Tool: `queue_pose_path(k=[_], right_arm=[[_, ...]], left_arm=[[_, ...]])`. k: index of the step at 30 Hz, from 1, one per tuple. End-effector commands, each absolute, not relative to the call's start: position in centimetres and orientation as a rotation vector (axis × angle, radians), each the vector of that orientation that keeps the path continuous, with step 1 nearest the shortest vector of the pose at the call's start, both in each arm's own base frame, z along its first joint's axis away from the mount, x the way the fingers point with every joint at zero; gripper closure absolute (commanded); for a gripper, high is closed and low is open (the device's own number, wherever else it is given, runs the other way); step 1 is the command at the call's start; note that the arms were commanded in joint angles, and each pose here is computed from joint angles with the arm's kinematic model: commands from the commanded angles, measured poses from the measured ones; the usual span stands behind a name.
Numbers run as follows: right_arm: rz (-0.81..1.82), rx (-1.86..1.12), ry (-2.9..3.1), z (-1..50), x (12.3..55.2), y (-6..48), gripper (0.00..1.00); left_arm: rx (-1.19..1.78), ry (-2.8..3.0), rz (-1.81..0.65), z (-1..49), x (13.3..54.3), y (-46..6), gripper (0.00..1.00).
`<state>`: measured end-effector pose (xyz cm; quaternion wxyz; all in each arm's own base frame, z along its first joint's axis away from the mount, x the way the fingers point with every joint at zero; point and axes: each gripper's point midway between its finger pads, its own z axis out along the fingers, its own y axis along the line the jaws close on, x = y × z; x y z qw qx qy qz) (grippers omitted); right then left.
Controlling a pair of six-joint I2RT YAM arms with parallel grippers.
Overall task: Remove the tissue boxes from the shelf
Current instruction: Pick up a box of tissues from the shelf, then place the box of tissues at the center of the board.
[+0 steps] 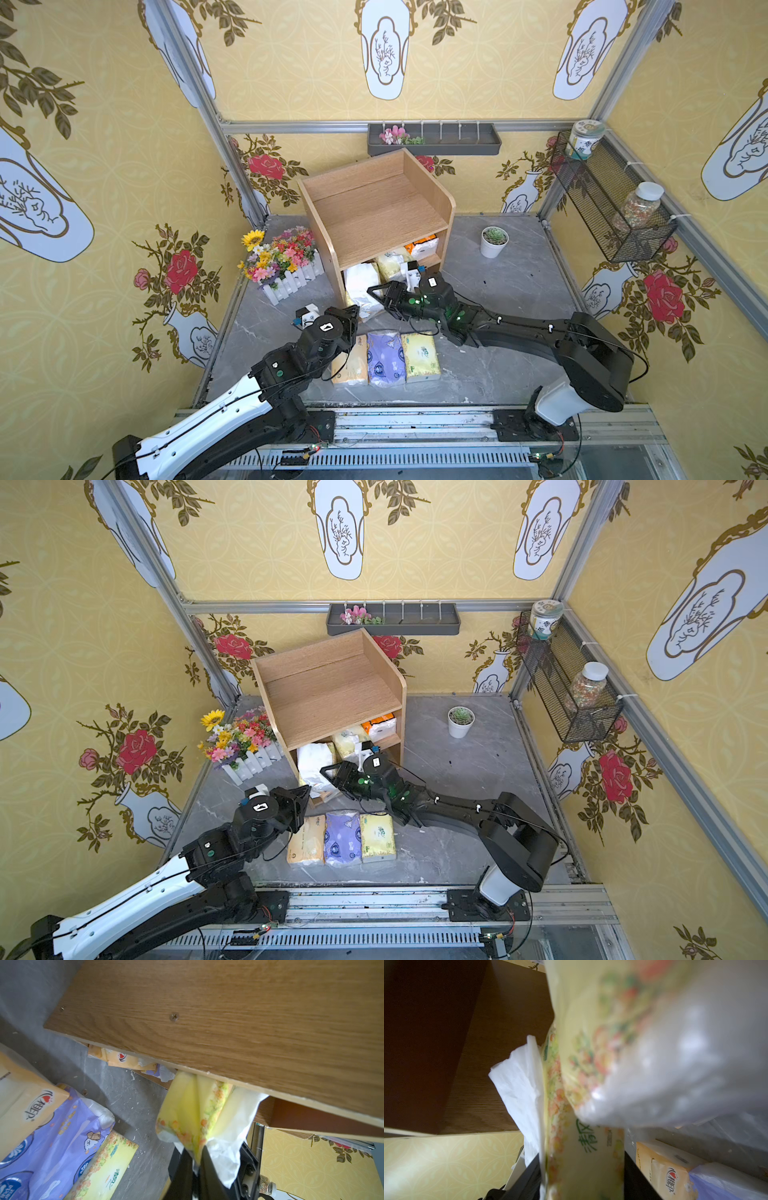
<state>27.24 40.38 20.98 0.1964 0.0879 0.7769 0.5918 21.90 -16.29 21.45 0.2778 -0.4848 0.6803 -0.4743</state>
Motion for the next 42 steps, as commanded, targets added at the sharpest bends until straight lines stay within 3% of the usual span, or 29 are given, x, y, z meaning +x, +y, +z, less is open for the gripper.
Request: queue_pose_path(k=[1, 6, 14, 20, 31, 42], right_arm=[[1.757, 0.217, 2.074, 23.4, 27.2, 40.8, 0.55], [1.748, 0.208, 2.084, 23.6, 26.9, 40.6, 0.68], [1.725, 0.167, 2.096, 23.7, 26.1, 39.9, 0.71], [1.701, -0.023, 2.149, 24.6, 23.5, 39.6, 0.71], [1.495, -0.264, 2.357, 24.0, 17.3, 34.3, 0.71], [0.956, -0.045, 2.584, 18.1, 17.0, 22.4, 0.72]], left_arm=[[-1.284, 1.818, -1.276, 21.5, 21.8, -16.1, 0.7], [-1.269, 1.81, -1.245, 21.8, 21.7, -15.3, 0.57], [-1.268, 1.761, -1.059, 22.2, 20.9, -11.0, 0.41], [-1.204, 1.755, -0.957, 23.0, 20.8, -9.5, 0.38], [-1.051, 1.857, -0.951, 22.1, 21.1, -11.6, 0.35], [-0.979, 1.892, -1.005, 21.0, 21.0, -12.9, 0.36]])
